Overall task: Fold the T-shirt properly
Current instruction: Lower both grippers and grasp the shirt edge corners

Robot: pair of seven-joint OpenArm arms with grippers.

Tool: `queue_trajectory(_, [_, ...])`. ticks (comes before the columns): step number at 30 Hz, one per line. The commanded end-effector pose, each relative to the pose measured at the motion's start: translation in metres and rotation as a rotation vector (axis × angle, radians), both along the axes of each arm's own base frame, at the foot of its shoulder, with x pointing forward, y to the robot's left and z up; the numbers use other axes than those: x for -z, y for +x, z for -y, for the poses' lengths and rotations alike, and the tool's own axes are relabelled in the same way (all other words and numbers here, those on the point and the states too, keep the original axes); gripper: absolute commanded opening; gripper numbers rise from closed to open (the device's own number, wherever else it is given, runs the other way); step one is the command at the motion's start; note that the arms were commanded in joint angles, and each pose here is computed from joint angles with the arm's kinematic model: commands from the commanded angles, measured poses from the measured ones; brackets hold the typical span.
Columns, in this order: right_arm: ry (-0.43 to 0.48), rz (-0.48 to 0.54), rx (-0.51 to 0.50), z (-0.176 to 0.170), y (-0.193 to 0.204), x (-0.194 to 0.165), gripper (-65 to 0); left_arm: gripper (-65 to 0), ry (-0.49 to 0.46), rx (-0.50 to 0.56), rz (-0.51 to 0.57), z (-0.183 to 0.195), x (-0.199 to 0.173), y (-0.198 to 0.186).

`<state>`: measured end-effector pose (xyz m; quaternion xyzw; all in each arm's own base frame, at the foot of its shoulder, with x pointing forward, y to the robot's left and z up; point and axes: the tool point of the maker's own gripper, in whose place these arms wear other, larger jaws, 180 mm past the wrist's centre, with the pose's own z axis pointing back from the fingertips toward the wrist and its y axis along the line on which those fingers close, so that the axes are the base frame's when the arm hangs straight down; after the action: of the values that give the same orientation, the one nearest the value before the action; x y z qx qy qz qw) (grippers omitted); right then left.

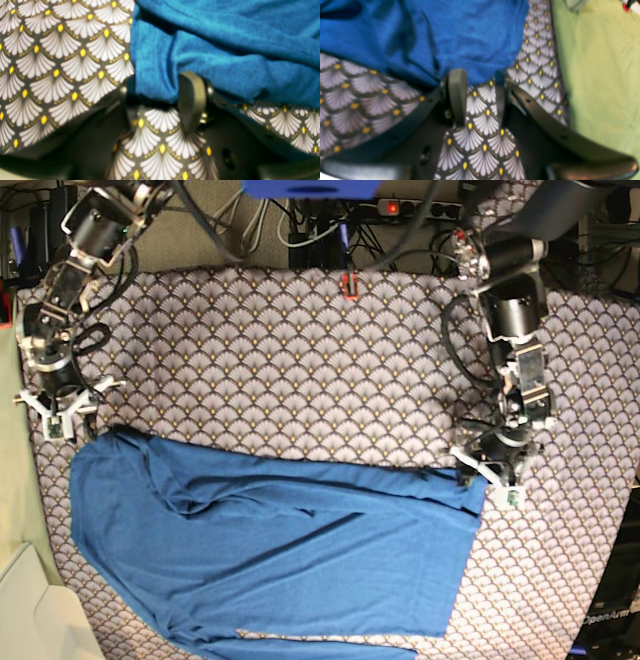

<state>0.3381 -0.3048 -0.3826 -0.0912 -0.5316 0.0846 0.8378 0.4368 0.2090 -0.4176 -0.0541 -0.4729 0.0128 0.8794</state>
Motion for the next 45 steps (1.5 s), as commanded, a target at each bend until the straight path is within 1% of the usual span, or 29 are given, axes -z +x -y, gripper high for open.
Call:
queue_trajectory(1, [-0.009,0.077,0.003,0.008,0.015,-0.022,-44.5,-42.2,0.002,-0.004,0.067,-0.004,-0.023,0.016])
queue_trajectory(5, [0.005,0.024,0.021,0.017,0.024,-0.014,-44.5,-51.3,0.002,-0.004,0.067,-0.004,-0.023,0.016])
queue_trajectory(7, [0.019,-0.001,0.029,0.018,0.029,-0.010,-44.5,-54.4,0.003,-0.004,0.068,-0.004,-0.023,0.016])
queue_trajectory(11, [0.041,-0.030,0.041,0.025,0.041,-0.007,-44.5,-64.5,0.002,-0.005,0.069,-0.005,-0.023,0.016])
queue_trajectory(14, [0.053,-0.062,0.050,0.031,0.045,-0.002,-44.4,-64.3,0.003,-0.007,0.071,-0.005,-0.024,0.017])
queue_trajectory(19, [0.091,-0.061,0.054,0.031,0.060,-0.004,-37.7,-64.6,0.004,-0.004,0.071,-0.004,-0.024,0.017])
queue_trajectory(25, [0.089,-0.058,0.057,0.033,0.060,-0.005,-34.0,-64.6,0.005,-0.004,0.074,-0.005,-0.025,0.017])
queue_trajectory(28, [0.097,-0.049,0.057,0.032,0.066,-0.009,-33.7,-64.6,0.006,-0.005,0.075,-0.005,-0.026,0.017])
queue_trajectory(31, [0.125,-0.059,0.092,0.045,0.061,-0.003,-33.7,-64.6,0.007,-0.005,0.077,-0.005,-0.026,0.018])
queue_trajectory(33, [0.156,-0.063,0.103,0.045,0.064,0.001,-33.7,-64.6,0.007,-0.005,0.077,-0.005,-0.026,0.018])
queue_trajectory(36, [0.175,-0.081,0.115,0.051,0.061,0.008,-33.7,-64.6,0.007,-0.005,0.077,-0.005,-0.026,0.018])
queue_trajectory(45, [0.190,-0.090,0.106,0.043,0.061,0.014,-33.7,-64.6,0.007,-0.005,0.078,-0.005,-0.027,0.018])
